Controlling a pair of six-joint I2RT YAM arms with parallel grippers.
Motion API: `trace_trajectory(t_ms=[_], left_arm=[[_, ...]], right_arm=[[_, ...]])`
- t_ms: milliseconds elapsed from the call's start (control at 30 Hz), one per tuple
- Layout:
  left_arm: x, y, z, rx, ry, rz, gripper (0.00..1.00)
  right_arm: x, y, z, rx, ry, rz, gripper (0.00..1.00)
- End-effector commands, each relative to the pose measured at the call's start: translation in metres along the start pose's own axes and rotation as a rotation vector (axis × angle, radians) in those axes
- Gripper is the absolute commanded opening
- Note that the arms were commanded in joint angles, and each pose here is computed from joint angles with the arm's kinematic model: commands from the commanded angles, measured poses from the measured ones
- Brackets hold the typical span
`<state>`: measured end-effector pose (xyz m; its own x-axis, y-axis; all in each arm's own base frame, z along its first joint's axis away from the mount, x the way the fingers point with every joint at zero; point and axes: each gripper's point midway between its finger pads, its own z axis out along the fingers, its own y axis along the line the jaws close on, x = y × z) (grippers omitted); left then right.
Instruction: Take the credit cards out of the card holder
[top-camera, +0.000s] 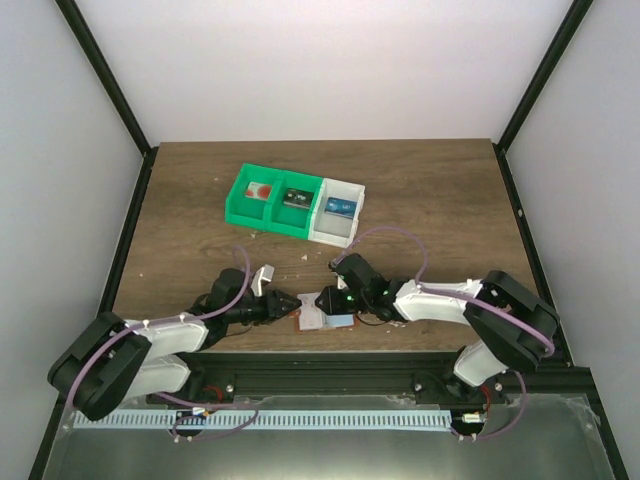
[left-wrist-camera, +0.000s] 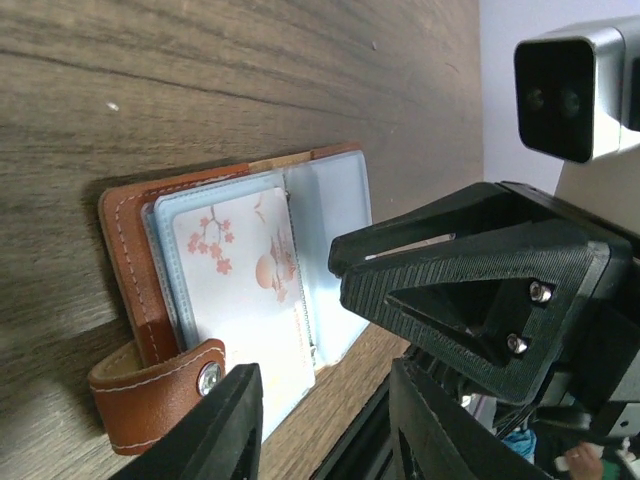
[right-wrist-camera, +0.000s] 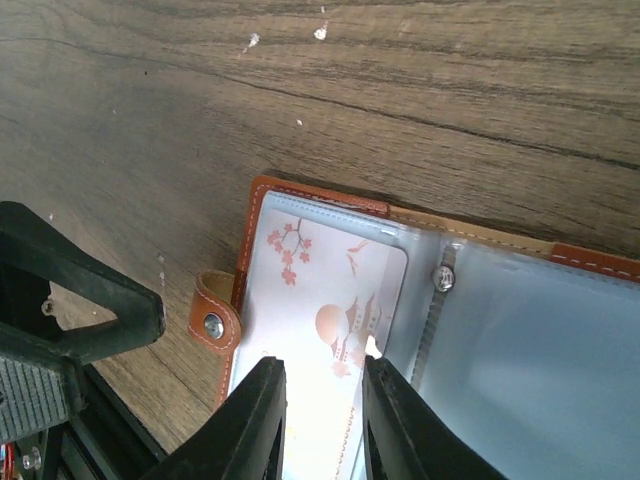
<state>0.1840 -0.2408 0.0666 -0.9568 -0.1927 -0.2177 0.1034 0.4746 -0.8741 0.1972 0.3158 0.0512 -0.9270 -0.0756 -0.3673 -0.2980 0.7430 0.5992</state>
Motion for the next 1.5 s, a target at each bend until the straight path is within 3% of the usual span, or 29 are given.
trace_trajectory(t_ms=[0, 267, 633, 1467], left_arm=[[0.000, -0.007, 0.003, 0.043, 0.004, 0.018, 0.33], [0.004, -0.005, 0.009, 0.050, 0.027, 0.023, 0.23], [0.004, -0.003, 0.017, 0.039, 0.048, 0.021, 0.28], [0.006, 0.023, 0.021, -0.064, 0.062, 0.030, 0.26]], right_arm=[[-0.003, 0.006, 0.004, -0.018, -0.010, 0.005, 0.22], [0.003, -0.004, 0.010, 0.011, 0.008, 0.016, 0.21], [0.016, -0.014, 0.018, 0.011, 0.040, 0.035, 0.20], [0.016, -0.007, 0.013, -0.047, 0.018, 0.056, 0.16]])
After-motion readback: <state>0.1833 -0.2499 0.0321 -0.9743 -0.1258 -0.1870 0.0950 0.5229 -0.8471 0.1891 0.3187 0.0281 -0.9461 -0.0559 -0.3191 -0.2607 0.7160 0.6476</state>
